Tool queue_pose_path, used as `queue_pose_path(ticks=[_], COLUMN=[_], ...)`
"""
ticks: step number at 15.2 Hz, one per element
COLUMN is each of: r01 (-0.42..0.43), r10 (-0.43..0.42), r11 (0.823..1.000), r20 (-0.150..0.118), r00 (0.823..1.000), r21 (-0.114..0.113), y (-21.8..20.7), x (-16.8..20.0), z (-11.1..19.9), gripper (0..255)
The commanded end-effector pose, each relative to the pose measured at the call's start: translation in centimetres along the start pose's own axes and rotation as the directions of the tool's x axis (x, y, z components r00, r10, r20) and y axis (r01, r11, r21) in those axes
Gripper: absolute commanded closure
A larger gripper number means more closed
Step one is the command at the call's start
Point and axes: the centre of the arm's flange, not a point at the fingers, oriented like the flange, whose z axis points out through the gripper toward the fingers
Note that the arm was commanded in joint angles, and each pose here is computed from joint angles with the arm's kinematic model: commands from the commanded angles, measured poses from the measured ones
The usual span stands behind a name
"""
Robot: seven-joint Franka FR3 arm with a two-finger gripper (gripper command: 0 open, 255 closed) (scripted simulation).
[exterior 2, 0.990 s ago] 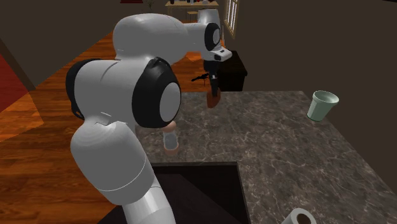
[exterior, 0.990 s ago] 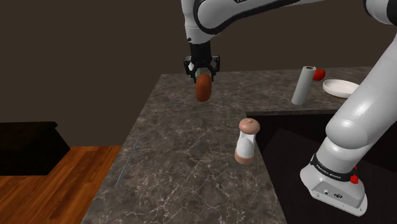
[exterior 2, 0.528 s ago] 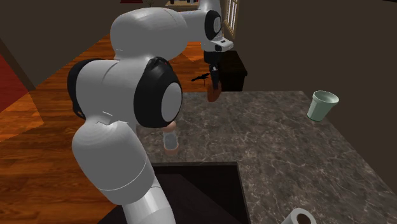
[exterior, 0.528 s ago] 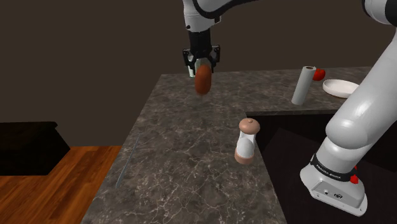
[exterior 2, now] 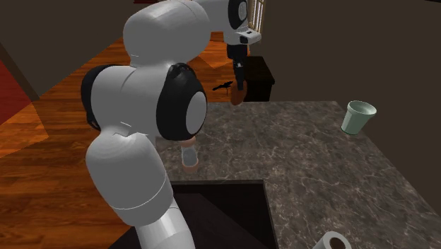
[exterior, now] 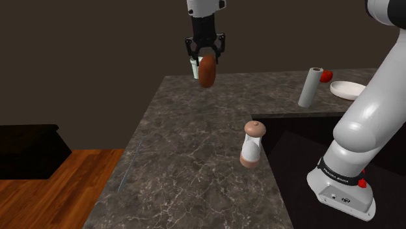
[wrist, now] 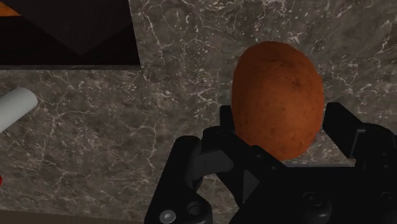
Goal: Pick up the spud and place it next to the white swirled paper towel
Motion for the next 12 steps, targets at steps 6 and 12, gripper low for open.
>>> queue_pose_path(ticks=[6, 12], r01=[0.0, 0.0], r10=[0.0, 0.0], r11=[1.0, 1.0], r20=[0.0, 0.0], r00=[1.0, 1.0], r21=[0.0, 0.0], y=[6.9, 13.7], x=[3.9, 7.9], z=[0.6, 1.5], gripper=[255, 255])
